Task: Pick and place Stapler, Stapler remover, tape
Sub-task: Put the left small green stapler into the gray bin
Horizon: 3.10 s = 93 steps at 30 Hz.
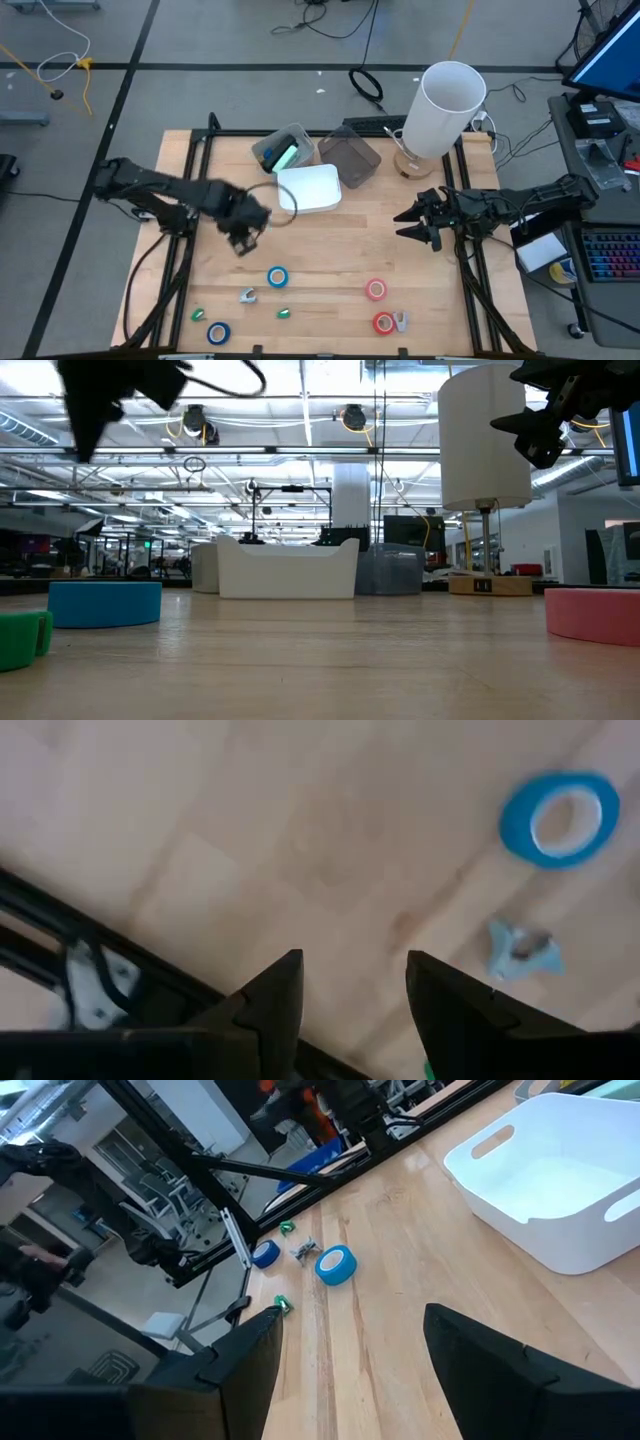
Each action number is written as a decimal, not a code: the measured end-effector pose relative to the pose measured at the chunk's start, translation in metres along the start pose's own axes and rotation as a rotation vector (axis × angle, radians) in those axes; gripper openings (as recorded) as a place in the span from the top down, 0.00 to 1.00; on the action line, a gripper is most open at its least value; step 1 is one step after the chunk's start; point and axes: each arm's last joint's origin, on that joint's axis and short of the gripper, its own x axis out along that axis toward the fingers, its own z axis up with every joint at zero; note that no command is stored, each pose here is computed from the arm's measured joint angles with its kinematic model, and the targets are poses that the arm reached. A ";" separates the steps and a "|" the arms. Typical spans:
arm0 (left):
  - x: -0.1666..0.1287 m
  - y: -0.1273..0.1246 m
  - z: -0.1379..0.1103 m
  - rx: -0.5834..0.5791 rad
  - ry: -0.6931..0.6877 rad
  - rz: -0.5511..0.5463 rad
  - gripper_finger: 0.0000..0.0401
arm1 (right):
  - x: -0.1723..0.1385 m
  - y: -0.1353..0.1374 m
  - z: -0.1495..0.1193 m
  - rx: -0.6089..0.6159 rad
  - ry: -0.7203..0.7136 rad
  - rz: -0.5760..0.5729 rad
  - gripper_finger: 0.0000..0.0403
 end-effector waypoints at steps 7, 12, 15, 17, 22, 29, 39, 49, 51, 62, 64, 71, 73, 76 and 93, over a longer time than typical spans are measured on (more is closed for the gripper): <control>0.021 -0.030 -0.049 0.055 0.031 0.051 0.55 | 0.000 0.000 0.000 0.001 0.001 0.002 0.41; 0.046 -0.042 -0.080 0.007 0.154 0.029 0.55 | 0.000 0.000 0.000 0.001 0.001 0.002 0.41; 0.061 -0.049 -0.095 -0.021 0.197 -0.002 0.55 | 0.000 0.000 0.000 0.001 0.002 0.002 0.41; 0.069 -0.053 -0.103 -0.034 0.212 -0.031 0.55 | 0.000 0.000 0.000 0.001 0.001 0.002 0.41; 0.085 -0.061 -0.122 -0.035 0.216 -0.090 0.55 | 0.000 0.000 0.000 0.001 0.001 0.002 0.41; 0.092 -0.070 -0.147 -0.063 0.228 -0.144 0.55 | 0.000 0.000 0.000 0.002 0.001 0.002 0.41; 0.103 -0.085 -0.182 0.053 0.250 -0.208 0.55 | 0.000 0.000 0.000 0.002 0.000 0.001 0.41; 0.117 -0.089 -0.186 0.018 0.237 -0.137 0.55 | 0.000 0.000 0.000 0.001 0.000 0.000 0.41; 0.122 -0.091 -0.186 0.016 0.235 -0.123 0.55 | 0.000 0.000 0.000 0.001 -0.001 0.000 0.41; 0.140 -0.100 -0.182 -0.016 0.228 -0.078 0.55 | 0.000 0.000 0.000 0.001 0.000 0.000 0.41; 0.142 -0.100 -0.182 -0.021 0.229 -0.068 0.55 | 0.000 0.000 0.000 0.001 0.000 -0.001 0.41; 0.145 -0.101 -0.182 -0.021 0.246 -0.052 0.55 | 0.000 0.000 0.000 0.001 0.000 -0.001 0.41; 0.145 -0.101 -0.182 -0.018 0.246 -0.051 0.55 | 0.000 0.000 0.000 0.001 0.000 -0.001 0.41; 0.145 -0.100 -0.183 -0.012 0.250 -0.051 0.55 | 0.000 0.000 0.000 0.001 0.000 0.000 0.41; 0.143 -0.101 -0.170 -0.160 0.351 -0.014 0.55 | 0.000 0.000 0.000 0.009 -0.001 -0.001 0.41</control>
